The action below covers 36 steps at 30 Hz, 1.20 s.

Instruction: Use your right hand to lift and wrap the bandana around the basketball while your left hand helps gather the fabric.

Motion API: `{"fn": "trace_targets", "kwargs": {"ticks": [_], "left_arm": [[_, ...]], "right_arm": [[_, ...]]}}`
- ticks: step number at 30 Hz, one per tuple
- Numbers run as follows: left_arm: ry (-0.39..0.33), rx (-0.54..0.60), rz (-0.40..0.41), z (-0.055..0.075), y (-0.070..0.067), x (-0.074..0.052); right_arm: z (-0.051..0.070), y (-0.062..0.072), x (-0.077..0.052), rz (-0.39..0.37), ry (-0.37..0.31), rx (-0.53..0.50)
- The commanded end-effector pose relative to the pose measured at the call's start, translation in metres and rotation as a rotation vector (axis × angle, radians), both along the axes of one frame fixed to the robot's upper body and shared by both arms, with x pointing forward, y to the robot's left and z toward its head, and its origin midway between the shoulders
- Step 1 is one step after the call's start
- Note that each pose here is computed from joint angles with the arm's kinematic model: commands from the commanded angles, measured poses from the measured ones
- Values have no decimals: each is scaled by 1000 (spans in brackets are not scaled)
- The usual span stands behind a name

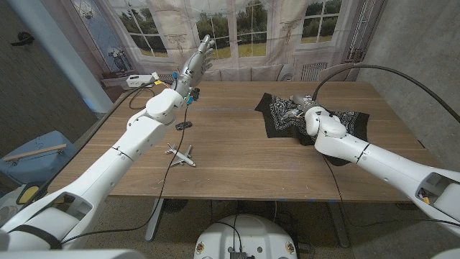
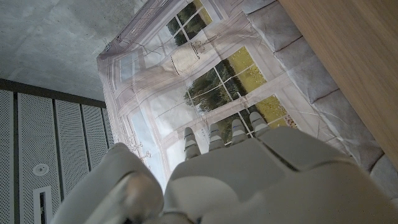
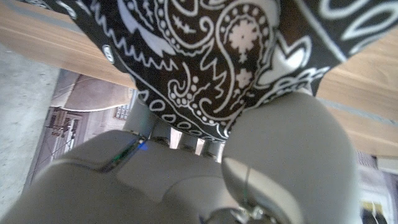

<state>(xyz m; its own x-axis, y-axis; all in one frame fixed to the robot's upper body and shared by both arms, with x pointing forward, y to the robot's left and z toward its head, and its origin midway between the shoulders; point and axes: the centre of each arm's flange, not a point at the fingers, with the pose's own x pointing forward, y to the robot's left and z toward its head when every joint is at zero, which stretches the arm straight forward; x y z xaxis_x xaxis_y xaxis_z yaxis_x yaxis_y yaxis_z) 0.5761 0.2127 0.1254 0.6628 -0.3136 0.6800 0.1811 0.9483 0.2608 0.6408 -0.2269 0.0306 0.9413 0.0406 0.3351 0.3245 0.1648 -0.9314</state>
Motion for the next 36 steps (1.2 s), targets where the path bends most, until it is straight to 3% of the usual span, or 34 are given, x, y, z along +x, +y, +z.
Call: {"fn": "trace_targets", "kwargs": {"ticks": [1, 6, 11, 25, 29, 36], "left_arm": [[-1, -8, -6, -8, 1, -3], [0, -11, -1, -14, 4, -6], [-4, -17, 0, -17, 8, -9], [-11, -17, -13, -21, 10, -10], [-16, -19, -11, -23, 14, -13], [-20, -23, -1, -27, 19, -19]], "right_arm": [[36, 17, -19, 343, -203, 184], [46, 27, -20, 409, -275, 222], [55, 37, -21, 468, -303, 243], [87, 67, -18, 737, -301, 455], [101, 78, -12, 837, -266, 553], [122, 92, -10, 922, -258, 622]]}}
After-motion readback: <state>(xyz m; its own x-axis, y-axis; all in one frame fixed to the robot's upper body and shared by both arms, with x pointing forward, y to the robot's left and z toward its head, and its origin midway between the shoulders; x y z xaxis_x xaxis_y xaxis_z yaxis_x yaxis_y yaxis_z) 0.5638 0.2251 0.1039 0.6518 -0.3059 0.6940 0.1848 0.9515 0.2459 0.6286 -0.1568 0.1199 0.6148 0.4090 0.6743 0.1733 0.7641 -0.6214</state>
